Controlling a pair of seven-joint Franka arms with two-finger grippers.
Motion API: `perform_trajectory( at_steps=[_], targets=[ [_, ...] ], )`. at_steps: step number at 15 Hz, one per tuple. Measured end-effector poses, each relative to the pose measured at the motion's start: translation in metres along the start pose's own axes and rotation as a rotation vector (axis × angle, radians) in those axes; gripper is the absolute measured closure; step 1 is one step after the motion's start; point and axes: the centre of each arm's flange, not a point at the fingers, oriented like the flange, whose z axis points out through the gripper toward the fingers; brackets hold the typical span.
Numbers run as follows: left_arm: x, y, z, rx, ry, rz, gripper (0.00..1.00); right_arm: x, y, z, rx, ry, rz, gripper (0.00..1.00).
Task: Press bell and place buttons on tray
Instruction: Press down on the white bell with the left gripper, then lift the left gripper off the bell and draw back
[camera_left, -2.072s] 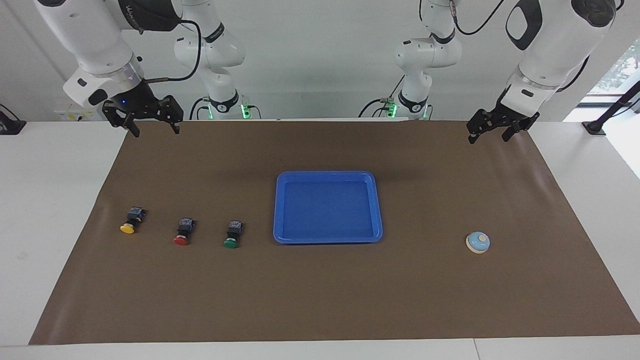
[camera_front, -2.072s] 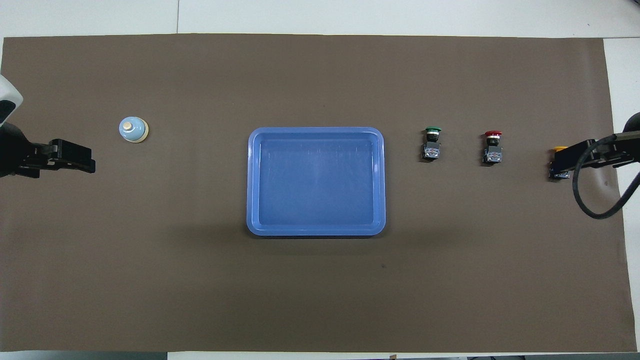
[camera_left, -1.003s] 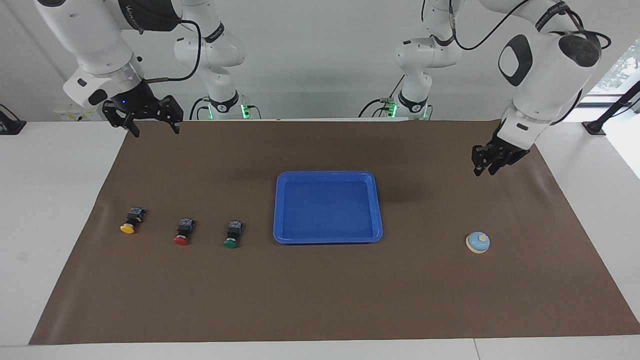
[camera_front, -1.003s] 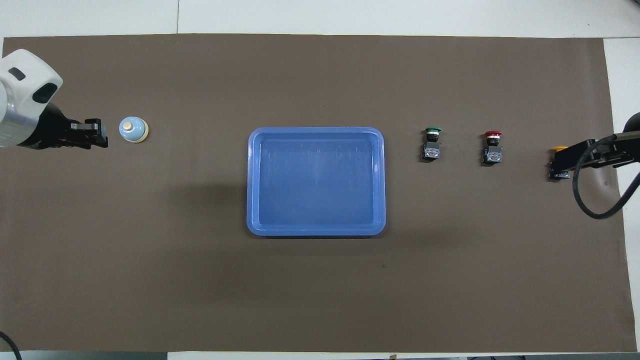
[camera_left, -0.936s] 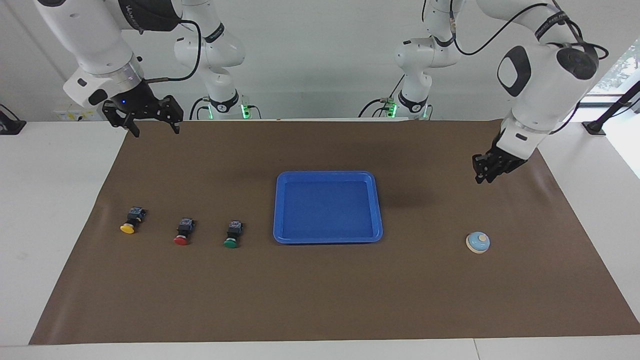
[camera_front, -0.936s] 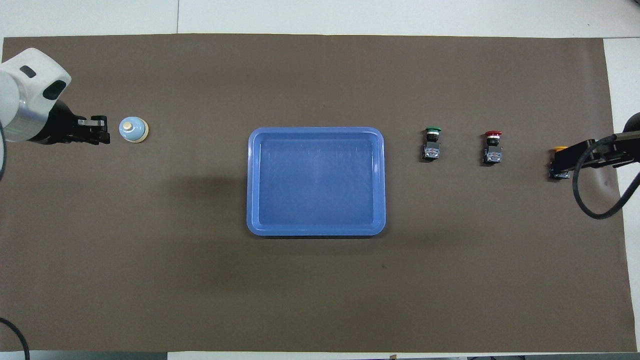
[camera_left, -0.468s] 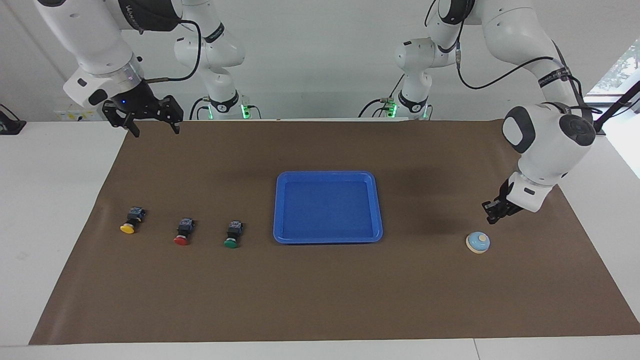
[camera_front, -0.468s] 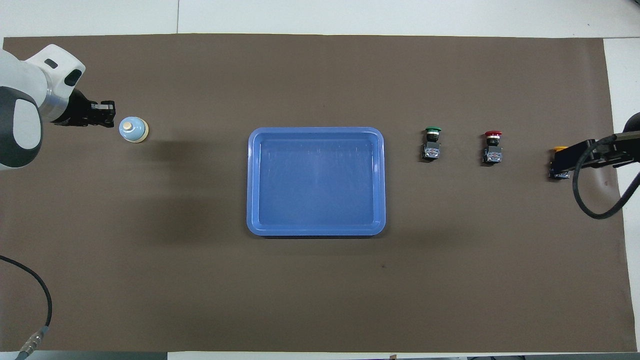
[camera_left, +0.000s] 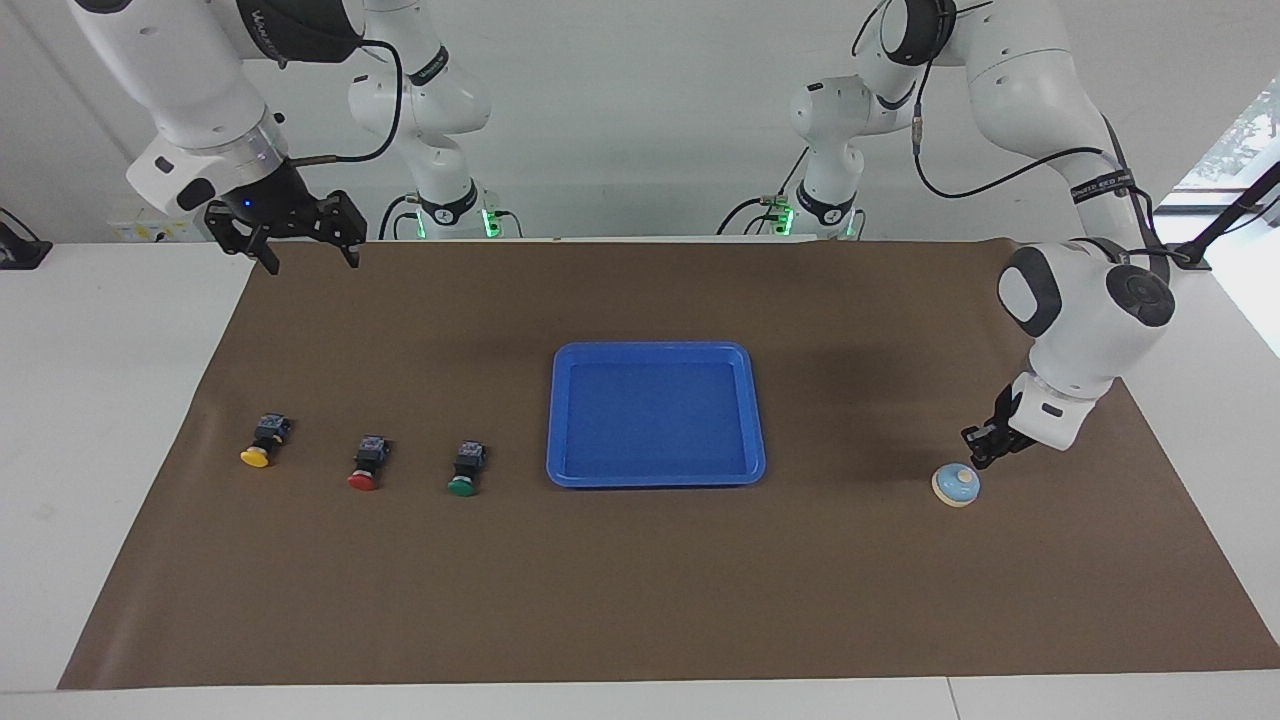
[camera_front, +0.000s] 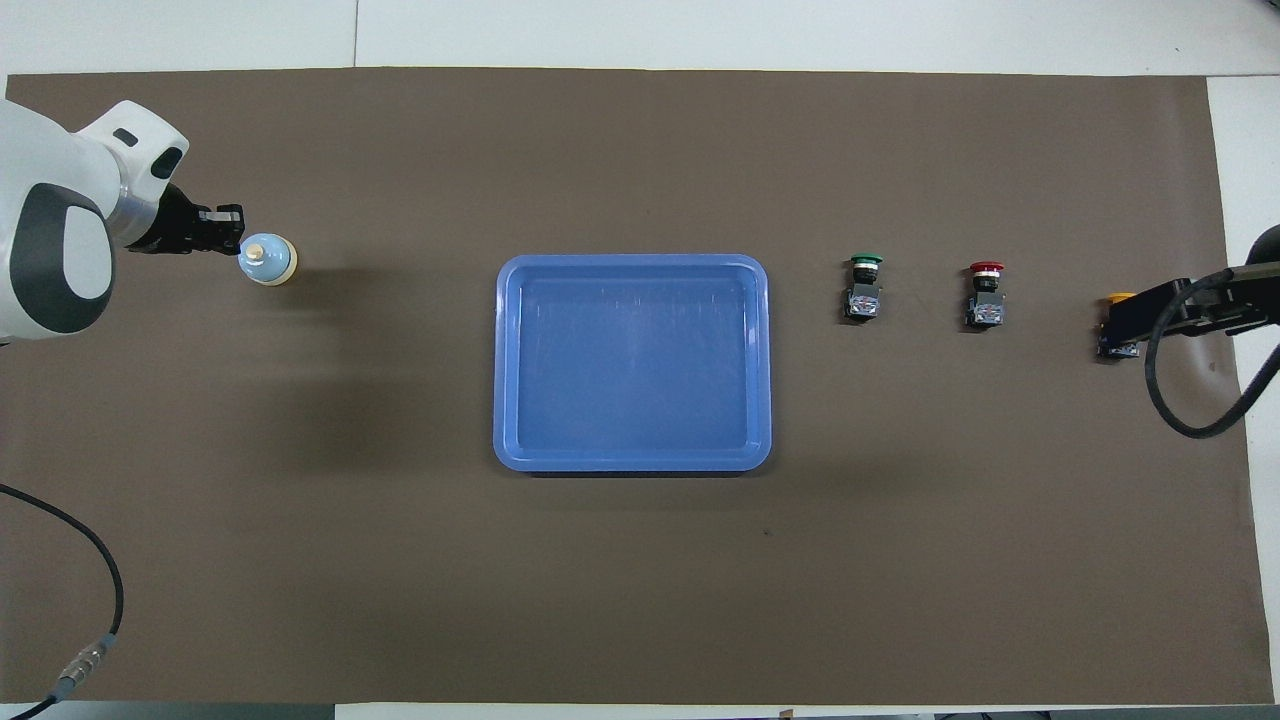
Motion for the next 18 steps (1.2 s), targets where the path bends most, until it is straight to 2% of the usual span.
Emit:
perform_trajectory(
  at_steps=[6, 9, 13, 15, 18],
  targets=[
    [-0.008, 0.001, 0.035, -0.002, 0.004, 0.002, 0.99, 0.0, 0.0, 0.0, 0.0, 0.0, 0.0, 0.0],
    [-0.013, 0.001, 0.034, -0.003, 0.033, 0.003, 0.99, 0.0, 0.0, 0.0, 0.0, 0.0, 0.0, 0.0],
    [-0.015, 0.001, 0.032, -0.001, 0.019, 0.003, 0.99, 0.0, 0.0, 0.0, 0.0, 0.0, 0.0, 0.0],
    [-0.016, 0.001, 0.015, 0.001, 0.013, 0.004, 0.99, 0.0, 0.0, 0.0, 0.0, 0.0, 0.0, 0.0],
    [-0.025, 0.004, -0.05, 0.006, 0.019, 0.008, 0.99, -0.001, 0.0, 0.001, 0.001, -0.012, 0.0, 0.0]
  ],
)
